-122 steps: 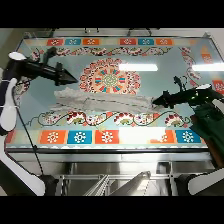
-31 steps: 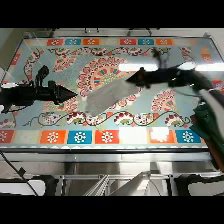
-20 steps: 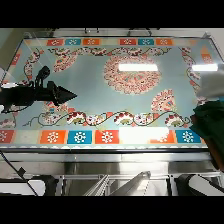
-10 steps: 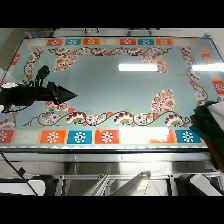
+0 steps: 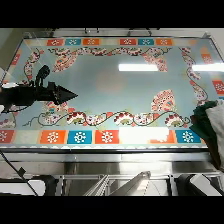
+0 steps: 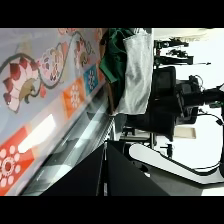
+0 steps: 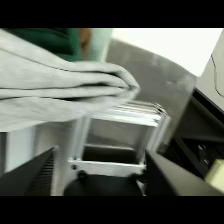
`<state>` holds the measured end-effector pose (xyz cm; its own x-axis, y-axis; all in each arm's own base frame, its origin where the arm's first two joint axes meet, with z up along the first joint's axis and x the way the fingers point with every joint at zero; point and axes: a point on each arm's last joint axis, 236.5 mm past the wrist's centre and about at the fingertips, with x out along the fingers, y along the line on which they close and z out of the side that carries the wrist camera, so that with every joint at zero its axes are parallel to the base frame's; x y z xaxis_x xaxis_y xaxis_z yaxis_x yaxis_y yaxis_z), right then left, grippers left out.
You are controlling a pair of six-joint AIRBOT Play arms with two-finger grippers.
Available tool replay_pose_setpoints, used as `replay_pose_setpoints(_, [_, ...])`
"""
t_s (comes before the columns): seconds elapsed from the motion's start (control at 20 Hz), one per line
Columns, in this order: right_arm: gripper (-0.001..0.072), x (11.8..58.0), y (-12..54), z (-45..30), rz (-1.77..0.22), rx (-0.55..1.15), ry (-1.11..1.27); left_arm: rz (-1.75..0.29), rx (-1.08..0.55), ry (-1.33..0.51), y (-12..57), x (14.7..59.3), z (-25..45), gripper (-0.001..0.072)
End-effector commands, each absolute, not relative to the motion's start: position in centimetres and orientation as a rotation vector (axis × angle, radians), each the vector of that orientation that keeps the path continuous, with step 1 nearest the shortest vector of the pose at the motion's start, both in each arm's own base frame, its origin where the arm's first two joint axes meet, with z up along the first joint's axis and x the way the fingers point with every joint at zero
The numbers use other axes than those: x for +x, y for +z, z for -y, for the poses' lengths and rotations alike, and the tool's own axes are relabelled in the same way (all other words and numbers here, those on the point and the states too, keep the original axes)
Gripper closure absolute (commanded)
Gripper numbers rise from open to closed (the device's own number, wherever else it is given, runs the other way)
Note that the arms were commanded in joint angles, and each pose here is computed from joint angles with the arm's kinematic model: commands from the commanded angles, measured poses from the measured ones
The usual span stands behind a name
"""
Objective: Fold the shirts.
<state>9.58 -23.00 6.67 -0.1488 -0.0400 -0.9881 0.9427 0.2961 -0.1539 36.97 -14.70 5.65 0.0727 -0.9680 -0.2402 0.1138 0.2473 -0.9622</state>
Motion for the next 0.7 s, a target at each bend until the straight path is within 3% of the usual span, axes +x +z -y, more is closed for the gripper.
replay_pose_setpoints(0.0, [0.0537, 18.1, 10.2, 22.4, -1.202, 0.886, -0.859, -1.133, -1.013, -1.065, 7.1, 37.7, 15.0, 0.0693])
replay_pose_setpoints(0.05, [0.0699, 22.3, 11.8, 21.1, -1.103, 0.886, -0.726, -1.067, -1.069, -1.091, 8.9, 38.4, 15.0, 0.0701])
replay_pose_setpoints(0.15, [0.0699, 28.9, 14.6, 17.1, -0.954, 0.888, -0.490, -0.943, -1.092, -1.096, 12.0, 39.8, 14.4, 0.0701])
replay_pose_setpoints(0.3, [0.0699, 34.5, 17.5, 7.6, -0.900, 0.769, -0.162, -0.935, -0.898, -1.070, 14.1, 38.4, 13.8, 0.0702])
replay_pose_setpoints(0.45, [0.0700, 34.6, 16.4, -4.4, -0.976, 0.595, 0.133, -0.995, -0.669, -1.016, 14.4, 34.0, 14.6, 0.0701])
replay_pose_setpoints(0.65, [0.0700, 27.9, 7.5, -18.2, -1.134, 0.414, 0.455, -1.122, -0.611, -1.065, 11.0, 24.7, 18.7, 0.0698])
